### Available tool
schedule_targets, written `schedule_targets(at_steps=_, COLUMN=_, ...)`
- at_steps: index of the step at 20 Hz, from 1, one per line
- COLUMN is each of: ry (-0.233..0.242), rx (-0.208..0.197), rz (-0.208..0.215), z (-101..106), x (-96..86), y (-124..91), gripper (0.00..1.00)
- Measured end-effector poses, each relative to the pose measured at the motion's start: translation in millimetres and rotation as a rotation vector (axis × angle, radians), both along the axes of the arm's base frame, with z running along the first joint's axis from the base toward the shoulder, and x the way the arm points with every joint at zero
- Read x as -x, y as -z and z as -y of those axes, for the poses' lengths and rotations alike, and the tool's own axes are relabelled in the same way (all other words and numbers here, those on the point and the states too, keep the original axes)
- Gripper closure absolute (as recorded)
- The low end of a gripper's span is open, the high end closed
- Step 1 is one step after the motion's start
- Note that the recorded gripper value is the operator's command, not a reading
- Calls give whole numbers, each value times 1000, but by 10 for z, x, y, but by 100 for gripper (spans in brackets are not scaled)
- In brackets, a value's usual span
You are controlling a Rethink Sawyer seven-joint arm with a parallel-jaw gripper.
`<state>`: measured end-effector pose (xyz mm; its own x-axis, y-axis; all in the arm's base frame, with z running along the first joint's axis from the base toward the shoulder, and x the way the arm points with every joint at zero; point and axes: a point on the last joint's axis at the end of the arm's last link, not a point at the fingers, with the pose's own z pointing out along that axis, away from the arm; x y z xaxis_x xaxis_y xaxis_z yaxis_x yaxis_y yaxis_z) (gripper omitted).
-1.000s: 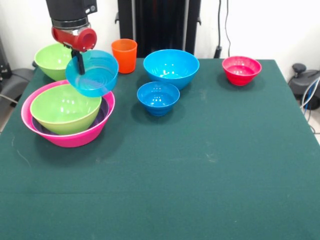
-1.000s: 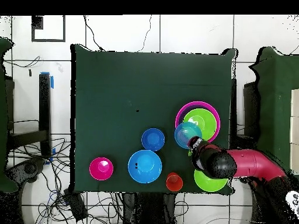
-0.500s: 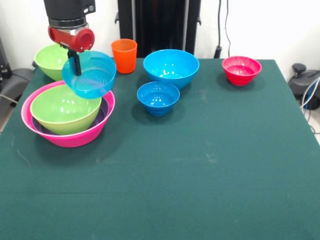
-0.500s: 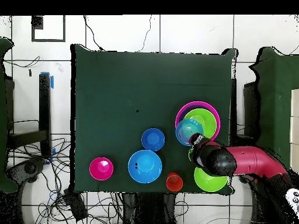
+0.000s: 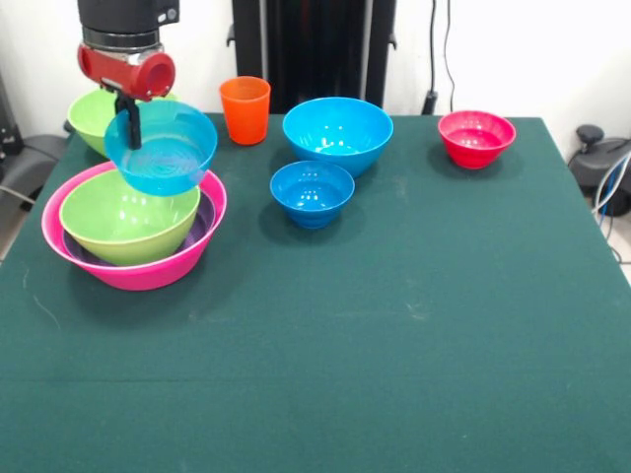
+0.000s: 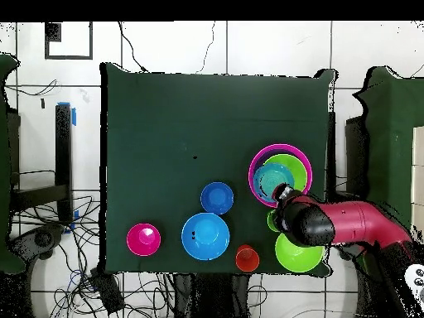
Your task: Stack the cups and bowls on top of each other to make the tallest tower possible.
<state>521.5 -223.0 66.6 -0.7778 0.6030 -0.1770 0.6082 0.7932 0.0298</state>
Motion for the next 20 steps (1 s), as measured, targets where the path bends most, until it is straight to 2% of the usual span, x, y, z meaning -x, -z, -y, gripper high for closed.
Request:
schedule_targets(at_steps=10, ry=-31, rx=58, rz=3, z=86, x=-39, y=0, gripper=100)
schedule_targets(at_steps=20, ry=-15, rx=75, rz=-10, z=198, x=40, y=19, gripper=100)
